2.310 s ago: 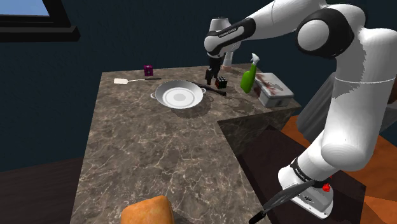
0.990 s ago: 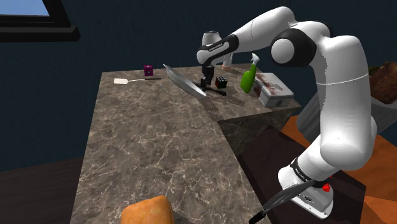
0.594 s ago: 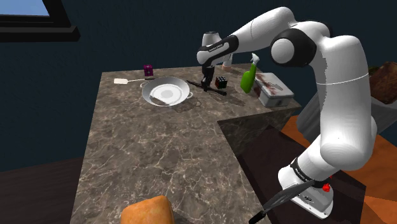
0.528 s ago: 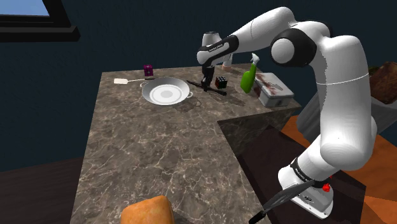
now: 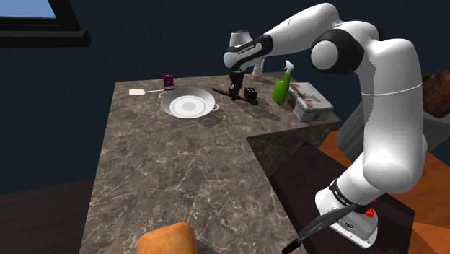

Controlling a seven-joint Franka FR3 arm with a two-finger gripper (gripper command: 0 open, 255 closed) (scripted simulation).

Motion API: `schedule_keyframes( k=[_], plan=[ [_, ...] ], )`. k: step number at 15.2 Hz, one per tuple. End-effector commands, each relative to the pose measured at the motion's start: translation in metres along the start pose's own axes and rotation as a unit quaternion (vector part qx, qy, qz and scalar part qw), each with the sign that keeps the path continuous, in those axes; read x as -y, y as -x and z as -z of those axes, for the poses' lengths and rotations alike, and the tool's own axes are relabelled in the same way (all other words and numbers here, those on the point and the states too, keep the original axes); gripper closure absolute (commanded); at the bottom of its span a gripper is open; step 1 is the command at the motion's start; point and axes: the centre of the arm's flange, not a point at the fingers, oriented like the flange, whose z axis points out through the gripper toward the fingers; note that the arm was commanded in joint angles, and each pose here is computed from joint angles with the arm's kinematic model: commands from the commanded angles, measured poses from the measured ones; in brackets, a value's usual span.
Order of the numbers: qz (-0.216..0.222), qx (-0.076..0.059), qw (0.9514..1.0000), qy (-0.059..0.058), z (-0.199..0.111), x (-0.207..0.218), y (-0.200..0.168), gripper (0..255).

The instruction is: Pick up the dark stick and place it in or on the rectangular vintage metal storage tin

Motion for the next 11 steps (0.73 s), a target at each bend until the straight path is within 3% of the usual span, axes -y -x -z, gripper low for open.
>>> schedule_keyframes(
  k=[1, 11],
  plan=[
    [0.000, 0.000, 1.0000, 0.000, 0.010, 0.000, 0.001, 255],
    [0.000, 0.000, 1.0000, 0.000, 0.063, -0.001, 0.004, 255]
  ],
)
